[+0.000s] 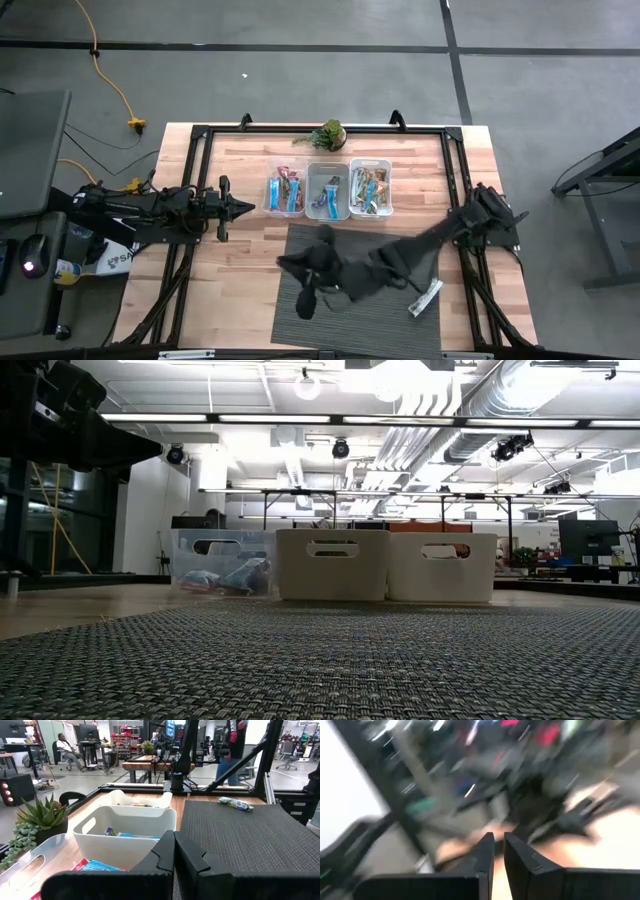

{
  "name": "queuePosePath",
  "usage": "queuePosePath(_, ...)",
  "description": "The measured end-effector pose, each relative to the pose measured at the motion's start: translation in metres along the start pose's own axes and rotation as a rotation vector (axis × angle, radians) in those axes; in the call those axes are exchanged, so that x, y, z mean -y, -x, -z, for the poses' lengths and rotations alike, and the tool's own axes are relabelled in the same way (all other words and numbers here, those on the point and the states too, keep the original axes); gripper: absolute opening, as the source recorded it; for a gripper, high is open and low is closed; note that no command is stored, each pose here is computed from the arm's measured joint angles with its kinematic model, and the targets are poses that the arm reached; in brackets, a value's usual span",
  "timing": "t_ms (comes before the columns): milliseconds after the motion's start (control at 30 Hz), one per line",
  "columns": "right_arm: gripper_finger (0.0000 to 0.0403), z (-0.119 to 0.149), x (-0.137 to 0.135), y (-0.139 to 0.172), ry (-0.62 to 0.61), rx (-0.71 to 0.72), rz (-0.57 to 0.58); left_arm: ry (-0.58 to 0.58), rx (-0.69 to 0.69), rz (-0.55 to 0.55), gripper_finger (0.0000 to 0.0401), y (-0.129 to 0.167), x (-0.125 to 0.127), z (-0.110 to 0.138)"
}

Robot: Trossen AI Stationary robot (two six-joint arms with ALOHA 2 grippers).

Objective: Pick and place Granola Bars by type
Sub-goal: Put the blue granola bar into the gray bin

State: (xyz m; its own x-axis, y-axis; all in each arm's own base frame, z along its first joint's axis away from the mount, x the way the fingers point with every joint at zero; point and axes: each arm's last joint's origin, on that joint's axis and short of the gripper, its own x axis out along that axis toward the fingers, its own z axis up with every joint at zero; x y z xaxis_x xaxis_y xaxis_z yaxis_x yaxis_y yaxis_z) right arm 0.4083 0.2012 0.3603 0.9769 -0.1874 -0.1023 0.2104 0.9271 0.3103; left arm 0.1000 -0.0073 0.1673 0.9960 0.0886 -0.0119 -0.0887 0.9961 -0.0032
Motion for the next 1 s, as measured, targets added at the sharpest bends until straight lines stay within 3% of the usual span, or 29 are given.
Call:
queuePosePath(133, 0.0026, 0.008, 0.023, -0.018, -0.120, -0.280, -0.200, 0.000, 0.000, 0.000, 0.0000, 0.000, 0.000, 0.000)
queuePosePath(333, 0.0026, 0.021, 0.036, -0.018, -0.171, -0.622, -0.372, 0.000, 0.000, 0.000, 0.0000, 0.000, 0.000, 0.000)
queuePosePath(433, 0.0026, 0.031, 0.045, -0.013, -0.242, -0.869, -0.422, 0.000, 0.000, 0.000, 0.0000, 0.000, 0.000, 0.000)
queuePosePath(633, 0.0026, 0.055, 0.064, 0.018, -0.295, -1.400, -0.309, 0.000, 0.000, 0.000, 0.0000, 0.000, 0.000, 0.000)
queuePosePath(767, 0.0026, 0.065, 0.068, 0.044, -0.261, -1.640, -0.183, 0.000, 0.000, 0.000, 0.0000, 0.000, 0.000, 0.000)
queuePosePath(867, 0.0026, 0.070, 0.067, 0.063, -0.227, -1.757, -0.053, 0.000, 0.000, 0.000, 0.0000, 0.000, 0.000, 0.000)
queuePosePath(1000, 0.0026, 0.077, 0.060, 0.084, -0.140, -1.767, 0.172, 0.000, 0.000, 0.000, 0.0000, 0.000, 0.000, 0.000)
